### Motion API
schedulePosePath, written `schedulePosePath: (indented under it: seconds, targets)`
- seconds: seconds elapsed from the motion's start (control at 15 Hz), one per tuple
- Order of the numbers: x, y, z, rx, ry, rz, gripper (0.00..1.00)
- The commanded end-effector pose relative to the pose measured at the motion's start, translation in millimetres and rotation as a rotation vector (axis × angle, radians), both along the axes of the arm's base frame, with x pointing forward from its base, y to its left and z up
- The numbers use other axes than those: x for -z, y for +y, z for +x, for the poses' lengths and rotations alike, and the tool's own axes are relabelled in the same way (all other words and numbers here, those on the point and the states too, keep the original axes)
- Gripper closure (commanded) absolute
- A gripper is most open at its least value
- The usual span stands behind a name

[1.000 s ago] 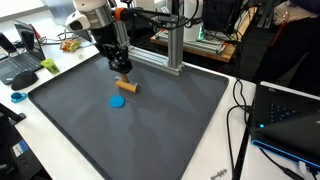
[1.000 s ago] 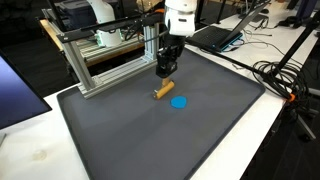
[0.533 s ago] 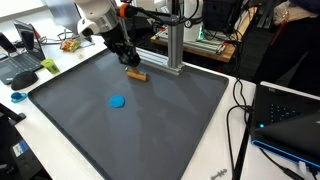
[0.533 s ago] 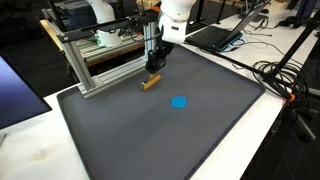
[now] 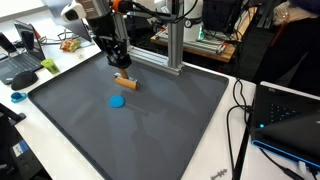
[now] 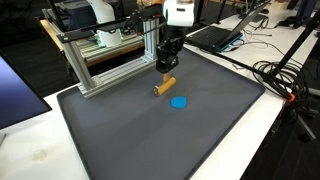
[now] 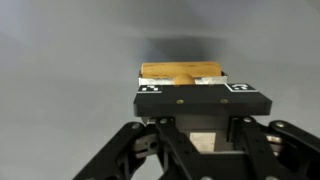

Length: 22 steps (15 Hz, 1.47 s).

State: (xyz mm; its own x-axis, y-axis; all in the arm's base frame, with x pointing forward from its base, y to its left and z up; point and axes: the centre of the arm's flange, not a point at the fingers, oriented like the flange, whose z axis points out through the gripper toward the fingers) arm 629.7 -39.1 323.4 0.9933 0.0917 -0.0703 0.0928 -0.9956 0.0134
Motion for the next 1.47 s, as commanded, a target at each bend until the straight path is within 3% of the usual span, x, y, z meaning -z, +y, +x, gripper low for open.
schedulePosePath:
  seconds: [0.0,0.67,1.4]
  targets:
    - [-7,3,9,0.055,-0.104,0.039,0.78]
    - [19,1,41,0.14,-0.222,0.034,0.78]
    - [48,7,36,0.087,-0.087,-0.004,0.78]
